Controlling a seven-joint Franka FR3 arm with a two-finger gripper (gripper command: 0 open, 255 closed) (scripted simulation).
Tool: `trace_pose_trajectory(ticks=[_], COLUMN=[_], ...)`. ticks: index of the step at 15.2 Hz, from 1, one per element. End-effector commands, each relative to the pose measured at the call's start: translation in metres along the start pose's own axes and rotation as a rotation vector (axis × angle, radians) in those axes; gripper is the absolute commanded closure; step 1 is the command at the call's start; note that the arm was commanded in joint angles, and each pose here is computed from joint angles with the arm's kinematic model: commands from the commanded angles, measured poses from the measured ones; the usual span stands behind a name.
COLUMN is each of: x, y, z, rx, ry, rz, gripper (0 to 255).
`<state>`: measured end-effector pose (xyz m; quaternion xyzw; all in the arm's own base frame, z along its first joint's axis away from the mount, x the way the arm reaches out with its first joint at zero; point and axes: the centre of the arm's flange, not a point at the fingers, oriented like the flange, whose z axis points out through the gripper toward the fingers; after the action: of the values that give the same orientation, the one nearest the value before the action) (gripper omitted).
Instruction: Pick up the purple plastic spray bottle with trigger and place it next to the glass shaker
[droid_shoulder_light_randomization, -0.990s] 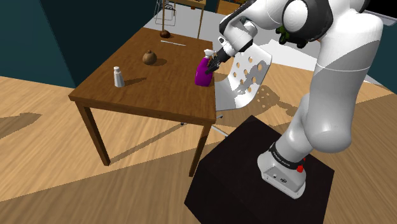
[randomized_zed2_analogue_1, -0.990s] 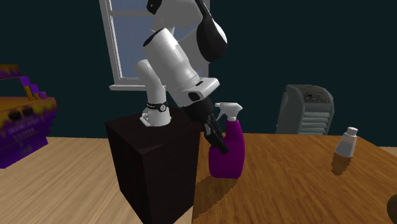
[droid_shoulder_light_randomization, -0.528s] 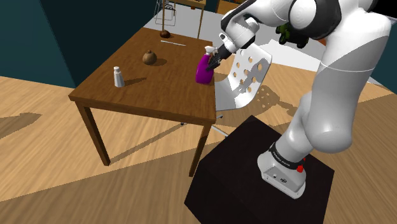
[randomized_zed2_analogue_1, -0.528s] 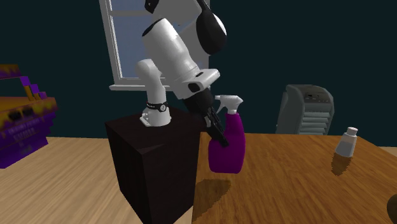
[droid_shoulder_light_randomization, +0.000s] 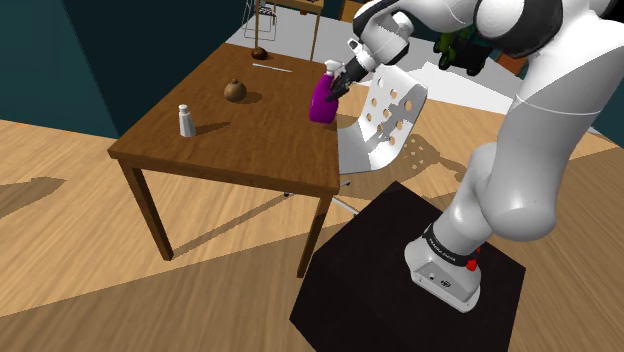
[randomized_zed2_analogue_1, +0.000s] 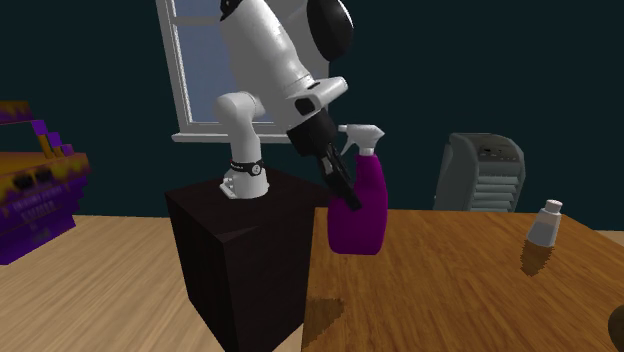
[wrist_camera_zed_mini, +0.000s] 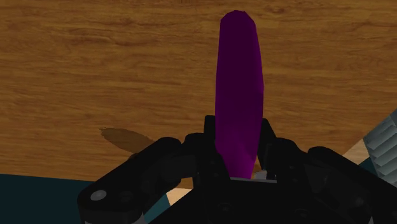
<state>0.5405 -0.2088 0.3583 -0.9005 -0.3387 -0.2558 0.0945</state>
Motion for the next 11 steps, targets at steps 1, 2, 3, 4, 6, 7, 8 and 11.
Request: trace_pose_trajectory(ticks=[1,2,3,4,6,7,8,11], x=[0.006,0.009,0.011,0.014,0.02,0.022,0.025,0.033], y=[0.0,0.0,0.0,0.0,0.0,0.0,0.0,0.0], z=[-0.01,-0.014,-0.019,-0.023,-0.032,-0.037,-0.041,-0.055], rx=[0.0,0.0,0.0,0.0,0.0,0.0,0.0,0.0], ry=[0.0,0.0,0.0,0.0,0.0,0.0,0.0,0.0], rz=[0.0,0.0,0.0,0.0,0.0,0.0,0.0,0.0], gripper=[255,255,255,255,255,255,255,255])
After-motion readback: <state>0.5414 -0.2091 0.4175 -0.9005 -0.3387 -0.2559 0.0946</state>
